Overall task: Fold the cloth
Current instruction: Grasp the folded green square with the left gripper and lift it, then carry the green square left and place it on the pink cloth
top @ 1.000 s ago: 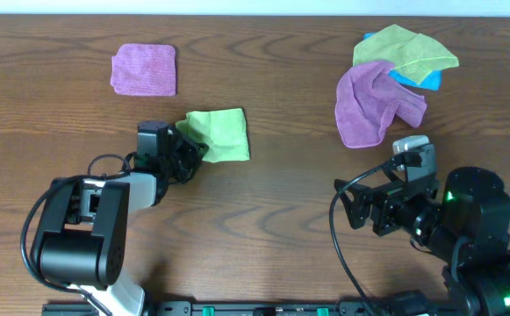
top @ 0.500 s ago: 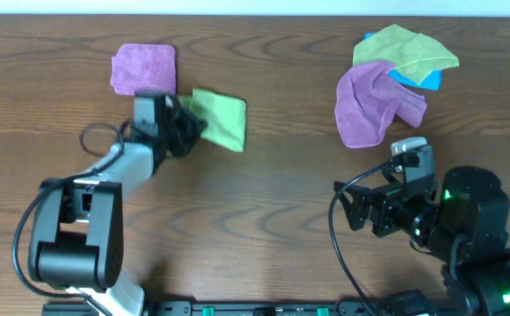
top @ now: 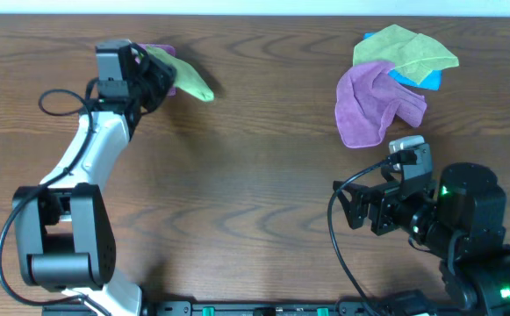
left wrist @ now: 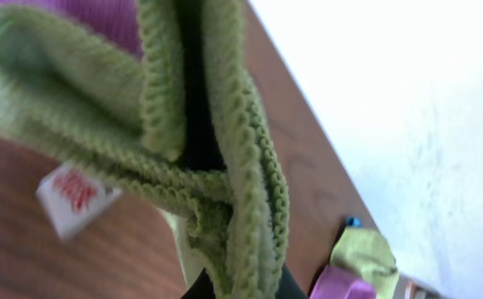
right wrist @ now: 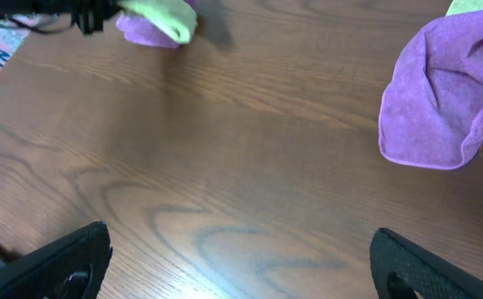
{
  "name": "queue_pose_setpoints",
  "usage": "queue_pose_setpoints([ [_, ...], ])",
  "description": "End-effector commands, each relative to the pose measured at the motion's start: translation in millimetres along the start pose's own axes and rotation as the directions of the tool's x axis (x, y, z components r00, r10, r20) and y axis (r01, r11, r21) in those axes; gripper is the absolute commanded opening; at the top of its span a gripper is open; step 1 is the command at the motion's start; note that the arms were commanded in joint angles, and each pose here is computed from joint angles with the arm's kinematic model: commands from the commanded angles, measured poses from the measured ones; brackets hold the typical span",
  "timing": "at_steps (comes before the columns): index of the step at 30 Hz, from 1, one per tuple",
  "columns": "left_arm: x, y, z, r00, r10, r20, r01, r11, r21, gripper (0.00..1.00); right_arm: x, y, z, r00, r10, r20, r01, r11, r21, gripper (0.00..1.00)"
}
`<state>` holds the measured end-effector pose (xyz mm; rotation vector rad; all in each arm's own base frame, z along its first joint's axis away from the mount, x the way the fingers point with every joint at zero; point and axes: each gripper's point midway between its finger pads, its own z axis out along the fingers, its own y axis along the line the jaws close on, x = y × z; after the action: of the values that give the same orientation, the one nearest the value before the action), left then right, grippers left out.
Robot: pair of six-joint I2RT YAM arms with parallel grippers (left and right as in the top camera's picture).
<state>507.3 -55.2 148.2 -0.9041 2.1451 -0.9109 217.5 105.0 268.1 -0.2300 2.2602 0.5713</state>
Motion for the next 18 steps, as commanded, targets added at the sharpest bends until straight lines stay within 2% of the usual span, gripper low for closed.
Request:
queue_pose_setpoints([
  [1,-24,-18,10,0.998,0.049,0.041,-0.05,0.998,0.031,0.06,1,-4,2,1.0,0.014,-0.007,-0.013,1.0,0.013,0.99],
  [9,-64,-45,30,0.99,0.118,0.082,-0.123,0.99,0.065,0.06,2,-6,8,0.999,0.021,-0.027,-0.021,1.0,0.017,0.99],
  [14,-87,-42,34,0.985,0.131,0.109,-0.138,0.989,0.052,0.06,1,-8,13,0.999,0.024,-0.036,-0.024,1.0,0.019,0.99],
  [18,-90,-32,39,0.986,0.127,0.107,-0.132,0.991,0.036,0.06,0,-9,18,0.999,0.027,-0.044,-0.026,0.999,0.02,0.99],
])
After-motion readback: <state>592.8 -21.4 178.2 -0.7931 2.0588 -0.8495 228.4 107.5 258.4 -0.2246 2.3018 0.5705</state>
